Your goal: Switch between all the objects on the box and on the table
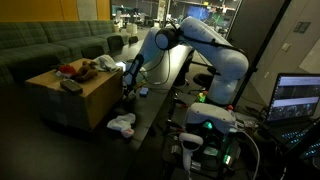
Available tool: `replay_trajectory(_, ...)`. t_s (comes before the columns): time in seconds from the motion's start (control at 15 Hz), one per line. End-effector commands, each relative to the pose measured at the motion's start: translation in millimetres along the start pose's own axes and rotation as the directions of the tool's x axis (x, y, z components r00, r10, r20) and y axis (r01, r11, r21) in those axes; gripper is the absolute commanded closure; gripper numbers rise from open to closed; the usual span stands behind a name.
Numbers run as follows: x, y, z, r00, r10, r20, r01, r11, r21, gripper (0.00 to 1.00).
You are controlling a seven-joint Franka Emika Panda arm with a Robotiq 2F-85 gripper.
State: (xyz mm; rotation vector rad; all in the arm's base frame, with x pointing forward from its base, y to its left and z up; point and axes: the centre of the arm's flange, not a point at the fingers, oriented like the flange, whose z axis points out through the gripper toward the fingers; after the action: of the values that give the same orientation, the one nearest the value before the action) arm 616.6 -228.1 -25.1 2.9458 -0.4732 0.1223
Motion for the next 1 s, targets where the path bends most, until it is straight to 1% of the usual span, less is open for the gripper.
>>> replay_trajectory(0.0,0.3,4.6,10.0,1.0,0.021,-0.009,-0.021,0.999,-0.036,0.0)
replay_trajectory(0.33,-15.5,20.5,-5.2,1.0,-0.002,0.023,0.003,0.998,-0.068,0.0)
replay_trajectory(0.47,-24.5,26.3,-8.6,0.998,-0.025,0.055,0.028,0.997,-0.065,0.0)
replay_trajectory(0.53,-31.7,28.2,-9.7,0.996,-0.043,0.078,0.047,0.998,-0.047,0.0)
replay_trajectory(0.6,-38.3,28.8,-8.6,0.994,-0.053,0.093,0.058,0.997,-0.049,0.0)
replay_trajectory(0.73,-51.9,30.9,-9.4,0.988,-0.08,0.135,0.084,0.996,-0.027,0.0)
replay_trajectory(0.93,-71.2,38.6,-16.1,0.978,-0.11,0.174,0.115,0.993,-0.018,0.0)
